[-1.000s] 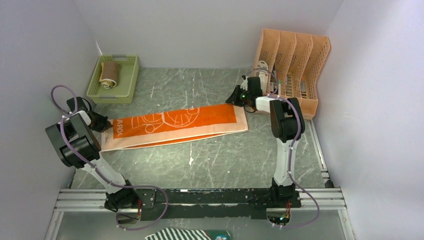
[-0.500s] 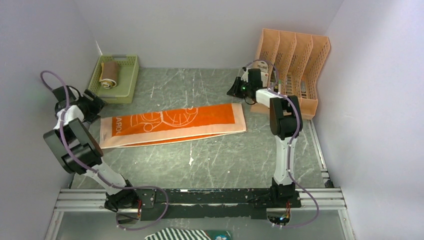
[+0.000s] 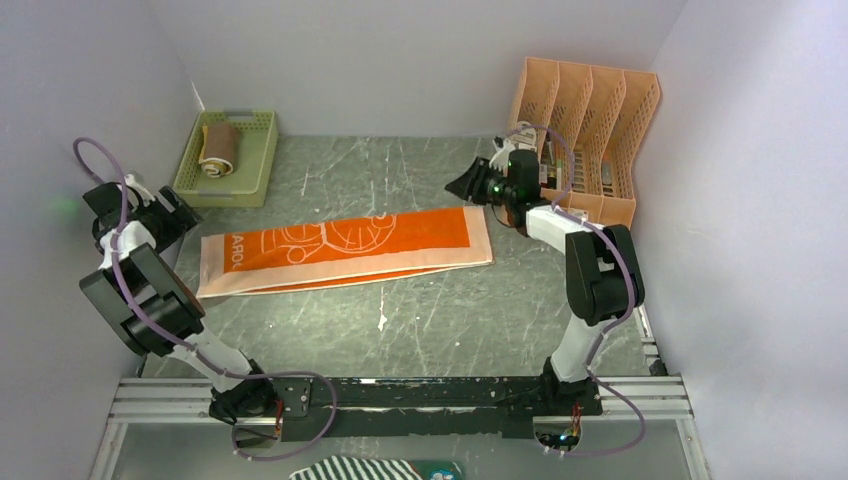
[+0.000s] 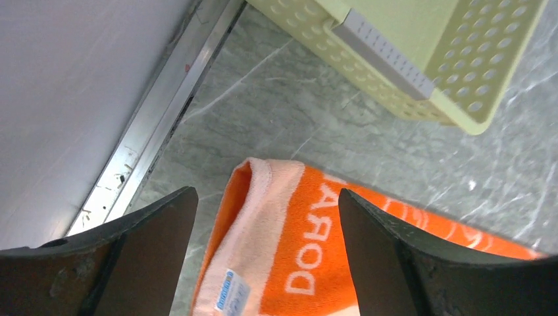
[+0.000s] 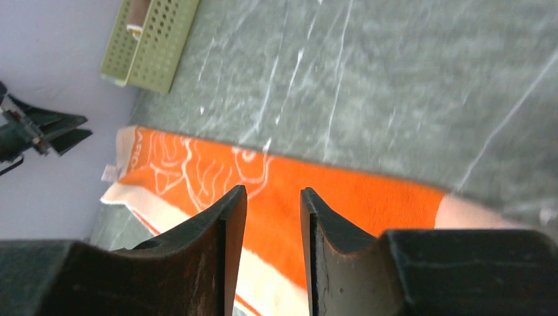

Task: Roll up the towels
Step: Fold the towel at the center of the board.

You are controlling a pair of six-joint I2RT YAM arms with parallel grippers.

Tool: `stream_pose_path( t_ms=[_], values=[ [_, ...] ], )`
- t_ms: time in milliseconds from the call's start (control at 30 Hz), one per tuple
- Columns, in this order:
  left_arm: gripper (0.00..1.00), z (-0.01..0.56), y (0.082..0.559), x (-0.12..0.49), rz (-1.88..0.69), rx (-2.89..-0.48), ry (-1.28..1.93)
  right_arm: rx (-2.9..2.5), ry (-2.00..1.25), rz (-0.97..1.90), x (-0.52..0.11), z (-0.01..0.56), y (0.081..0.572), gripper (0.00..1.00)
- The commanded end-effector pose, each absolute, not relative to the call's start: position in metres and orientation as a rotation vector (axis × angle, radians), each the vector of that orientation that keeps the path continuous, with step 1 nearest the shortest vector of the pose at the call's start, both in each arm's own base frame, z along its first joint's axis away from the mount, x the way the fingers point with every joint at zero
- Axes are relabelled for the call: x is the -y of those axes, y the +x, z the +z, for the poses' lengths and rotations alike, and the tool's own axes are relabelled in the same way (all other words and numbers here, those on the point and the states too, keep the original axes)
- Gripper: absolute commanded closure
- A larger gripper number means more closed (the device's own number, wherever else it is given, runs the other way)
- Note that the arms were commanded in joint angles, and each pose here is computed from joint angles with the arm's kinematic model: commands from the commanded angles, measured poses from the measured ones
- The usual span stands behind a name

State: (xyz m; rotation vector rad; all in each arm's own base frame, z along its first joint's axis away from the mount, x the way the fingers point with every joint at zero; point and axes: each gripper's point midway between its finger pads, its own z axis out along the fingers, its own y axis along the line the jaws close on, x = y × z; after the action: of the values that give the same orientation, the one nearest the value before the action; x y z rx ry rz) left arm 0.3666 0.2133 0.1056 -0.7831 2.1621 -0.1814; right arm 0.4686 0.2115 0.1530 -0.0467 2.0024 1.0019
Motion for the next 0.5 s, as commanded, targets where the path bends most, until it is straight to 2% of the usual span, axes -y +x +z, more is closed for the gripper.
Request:
stream_pose_path(
  t_ms=[0, 200, 300, 467],
  values=[
    [0.12, 0.056, 0.359, -0.215, -0.157, -2.304, -0.632, -1.972, -0.053, 1.085, -0.213, 0.157, 0.442, 0.64],
    [0.19, 0.022, 0.346, -0.196, -0.035, -2.441, -0.563, -1.998, -0.066, 1.129, -0.216, 0.145, 0.427, 0.64],
    [0.2, 0.057, 0.363, -0.179, 0.012, -2.347, -0.515, -1.995, -0.126, 1.118, -0.226, 0.146, 0.424, 0.65],
    [0.19, 0.157, 0.385, -0.133, -0.02, -2.103, -0.439, -1.988, -0.348, 1.059, -0.279, 0.159, 0.41, 0.71]
  ],
)
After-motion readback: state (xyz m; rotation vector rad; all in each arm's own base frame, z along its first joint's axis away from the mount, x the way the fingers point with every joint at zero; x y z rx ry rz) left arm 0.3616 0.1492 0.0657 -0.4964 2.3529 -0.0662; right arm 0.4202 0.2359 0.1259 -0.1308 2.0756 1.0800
